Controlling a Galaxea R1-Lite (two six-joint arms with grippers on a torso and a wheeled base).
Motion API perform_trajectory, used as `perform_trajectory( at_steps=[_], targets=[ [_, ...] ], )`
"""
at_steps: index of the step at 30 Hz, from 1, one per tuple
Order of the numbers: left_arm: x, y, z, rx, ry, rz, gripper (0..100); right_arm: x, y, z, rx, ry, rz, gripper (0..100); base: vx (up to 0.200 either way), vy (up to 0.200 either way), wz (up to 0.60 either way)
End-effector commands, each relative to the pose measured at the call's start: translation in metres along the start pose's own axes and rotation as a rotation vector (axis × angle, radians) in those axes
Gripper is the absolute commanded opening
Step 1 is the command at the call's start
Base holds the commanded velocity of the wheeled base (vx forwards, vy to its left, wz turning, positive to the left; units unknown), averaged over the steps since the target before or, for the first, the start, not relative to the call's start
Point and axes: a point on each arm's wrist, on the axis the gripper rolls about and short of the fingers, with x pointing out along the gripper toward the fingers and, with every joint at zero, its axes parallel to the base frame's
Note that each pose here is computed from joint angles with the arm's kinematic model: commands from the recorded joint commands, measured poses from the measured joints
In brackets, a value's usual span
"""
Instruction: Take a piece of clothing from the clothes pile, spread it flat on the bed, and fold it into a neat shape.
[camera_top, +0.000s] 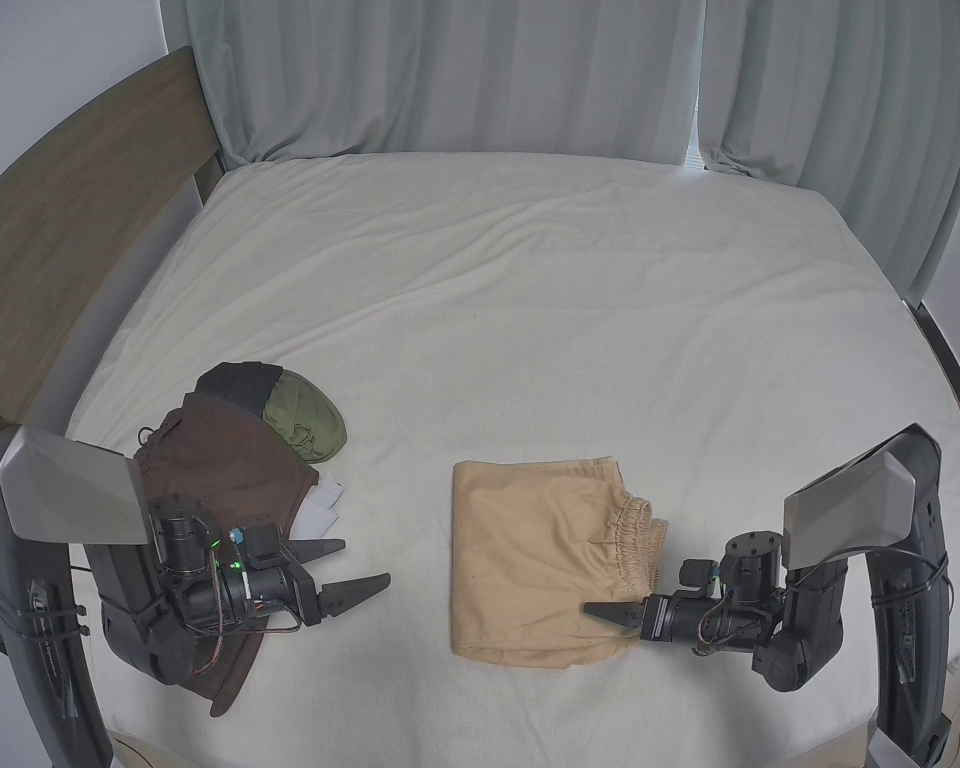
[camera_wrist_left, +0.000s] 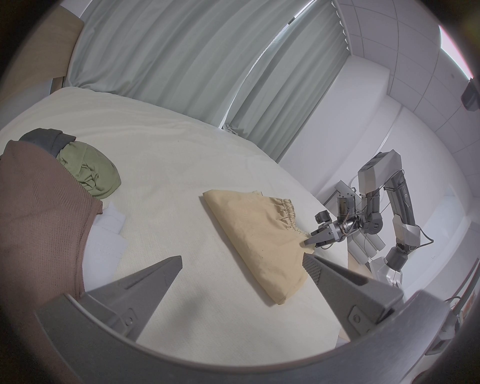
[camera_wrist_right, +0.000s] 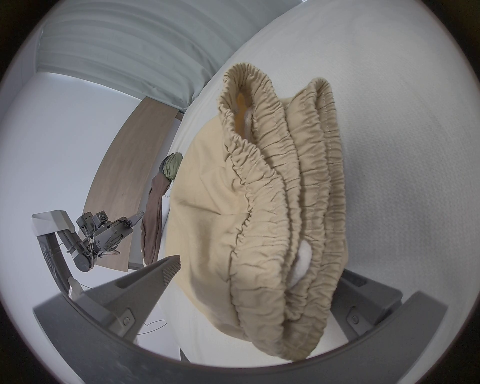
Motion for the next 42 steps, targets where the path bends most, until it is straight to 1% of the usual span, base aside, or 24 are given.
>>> perform_trajectory(
  at_steps=[1,2,32,34,39,42],
  targets=[
    [0.0009,0.0011,-0.0016,-0.004,0.004,0.001,100,0.0005,-0.0005,-0.0005,0.0,0.001,-0.001,100,0.0,0.0,0.0],
    [0.0008,0.0016,-0.0013,-0.003,0.002,0.002,100,0.0003,-0.0005,-0.0008,0.001,0.002,-0.002,0,0.0,0.0,0.0],
    [0.0005,0.0,-0.0003,0.001,0.001,-0.001,100,0.0005,-0.0003,-0.0003,-0.001,-0.002,0.0,0,0.0,0.0,0.0],
    [0.0002,-0.0003,0.0005,0.017,-0.001,-0.001,100,0.0004,0.0007,0.0001,-0.003,-0.003,0.003,0,0.0,0.0,0.0],
    [0.001,0.0022,-0.0007,0.092,0.0,0.003,100,0.0004,0.0013,0.001,-0.006,-0.006,0.005,0,0.0,0.0,0.0],
    [0.0002,0.0021,-0.0002,0.095,-0.002,0.005,100,-0.0002,0.0033,0.0025,-0.01,-0.012,0.011,0,0.0,0.0,0.0]
  ],
)
